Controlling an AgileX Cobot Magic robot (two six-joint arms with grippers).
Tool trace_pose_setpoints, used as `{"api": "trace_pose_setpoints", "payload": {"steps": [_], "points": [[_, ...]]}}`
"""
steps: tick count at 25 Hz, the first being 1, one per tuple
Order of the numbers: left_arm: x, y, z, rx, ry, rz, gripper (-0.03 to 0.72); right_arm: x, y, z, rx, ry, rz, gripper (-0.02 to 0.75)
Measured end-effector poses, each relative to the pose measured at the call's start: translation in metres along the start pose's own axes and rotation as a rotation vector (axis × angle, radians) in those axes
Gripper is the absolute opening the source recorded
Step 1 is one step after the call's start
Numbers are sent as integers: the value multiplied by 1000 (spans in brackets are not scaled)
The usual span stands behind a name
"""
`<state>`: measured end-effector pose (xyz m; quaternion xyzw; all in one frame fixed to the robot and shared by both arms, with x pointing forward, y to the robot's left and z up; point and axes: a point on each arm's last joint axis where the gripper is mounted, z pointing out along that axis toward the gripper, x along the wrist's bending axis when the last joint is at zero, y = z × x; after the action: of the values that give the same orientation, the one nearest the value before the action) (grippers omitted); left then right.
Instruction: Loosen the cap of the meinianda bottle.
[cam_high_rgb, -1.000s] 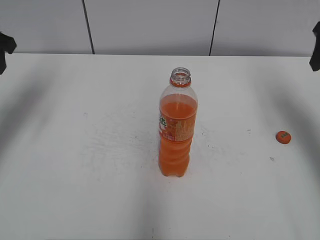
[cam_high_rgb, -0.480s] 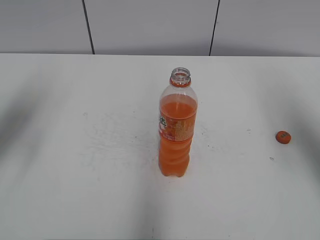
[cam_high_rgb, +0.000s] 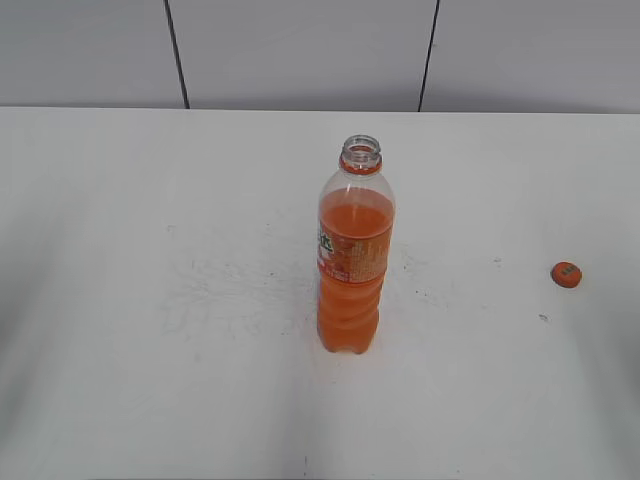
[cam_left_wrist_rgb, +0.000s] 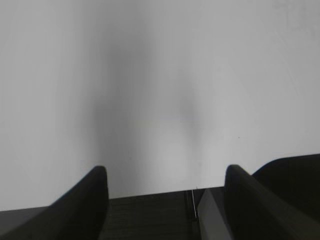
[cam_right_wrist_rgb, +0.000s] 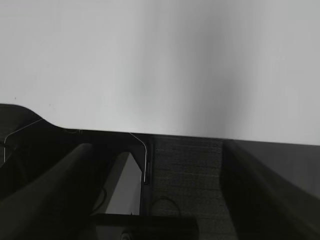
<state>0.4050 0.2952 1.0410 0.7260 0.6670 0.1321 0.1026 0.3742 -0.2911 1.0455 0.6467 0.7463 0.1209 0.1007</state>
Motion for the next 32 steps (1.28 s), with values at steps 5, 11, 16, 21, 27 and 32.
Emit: {"api": "trace_pose_setpoints", "payload": {"steps": [5,11,16,21,27,32], "points": [[-2,-41,-10,-93,-10,-11,449,5,-43,5,-47,-4,2,587],[-2,-71,-37,-288,-14,-24,449,8,-68,1,-151,-13,7,587],[-3,-98,-62,-492,-18,-34,441,10,-83,-14,-303,-29,2,587],[-3,-124,-77,-662,-14,-39,439,12,-100,-22,-507,-52,-5,587],[-3,-150,-87,-815,-11,-44,438,14,-120,-30,-696,-71,-11,587],[-3,-159,-89,-859,-8,-46,437,16,-128,-34,-763,-76,-16,587]]}}
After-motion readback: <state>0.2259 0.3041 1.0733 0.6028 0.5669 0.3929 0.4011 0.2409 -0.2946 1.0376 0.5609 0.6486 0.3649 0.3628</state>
